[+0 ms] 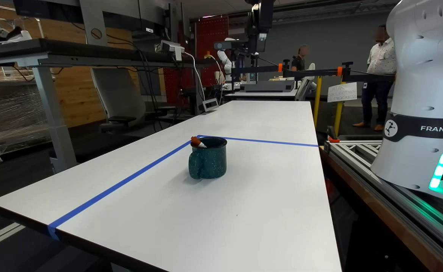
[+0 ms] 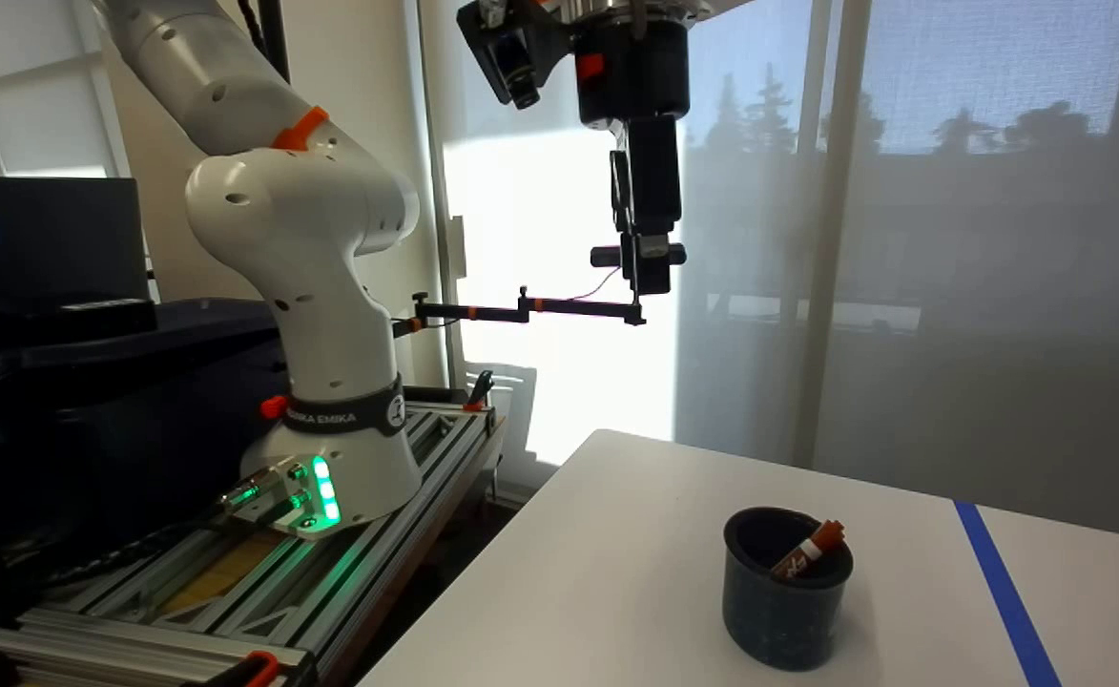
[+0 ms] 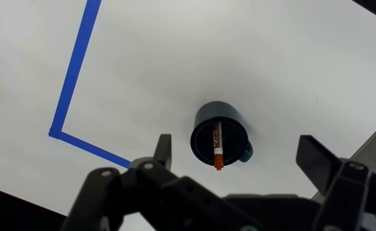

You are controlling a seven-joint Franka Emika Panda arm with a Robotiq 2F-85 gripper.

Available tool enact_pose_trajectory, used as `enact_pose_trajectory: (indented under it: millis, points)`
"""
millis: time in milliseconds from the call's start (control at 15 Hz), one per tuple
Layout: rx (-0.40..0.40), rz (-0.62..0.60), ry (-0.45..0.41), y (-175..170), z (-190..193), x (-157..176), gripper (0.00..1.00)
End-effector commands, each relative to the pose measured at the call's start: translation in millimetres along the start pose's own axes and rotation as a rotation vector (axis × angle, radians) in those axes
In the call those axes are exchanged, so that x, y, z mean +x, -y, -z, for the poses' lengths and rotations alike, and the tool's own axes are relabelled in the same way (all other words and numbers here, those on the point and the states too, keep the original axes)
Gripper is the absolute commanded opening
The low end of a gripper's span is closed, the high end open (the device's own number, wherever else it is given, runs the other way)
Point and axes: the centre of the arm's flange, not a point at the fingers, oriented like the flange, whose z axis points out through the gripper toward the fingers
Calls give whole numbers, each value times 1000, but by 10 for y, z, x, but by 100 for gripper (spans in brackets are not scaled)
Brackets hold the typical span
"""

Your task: Remove the marker from the cup and put it on the table

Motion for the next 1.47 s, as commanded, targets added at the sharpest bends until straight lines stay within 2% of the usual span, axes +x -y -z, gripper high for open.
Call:
enact_pose_trajectory:
  millis: [0,200,467,867,1400]
  points:
    - [0,0,0,0,0,0,100]
    - [-3,-2,-15,62,75,-88,100]
    - [-16,25,-36,82,-236,-58,100]
    - [-57,70,-145,-21,-605,125,100]
    - [42,176,-186,-94,-1235,383,100]
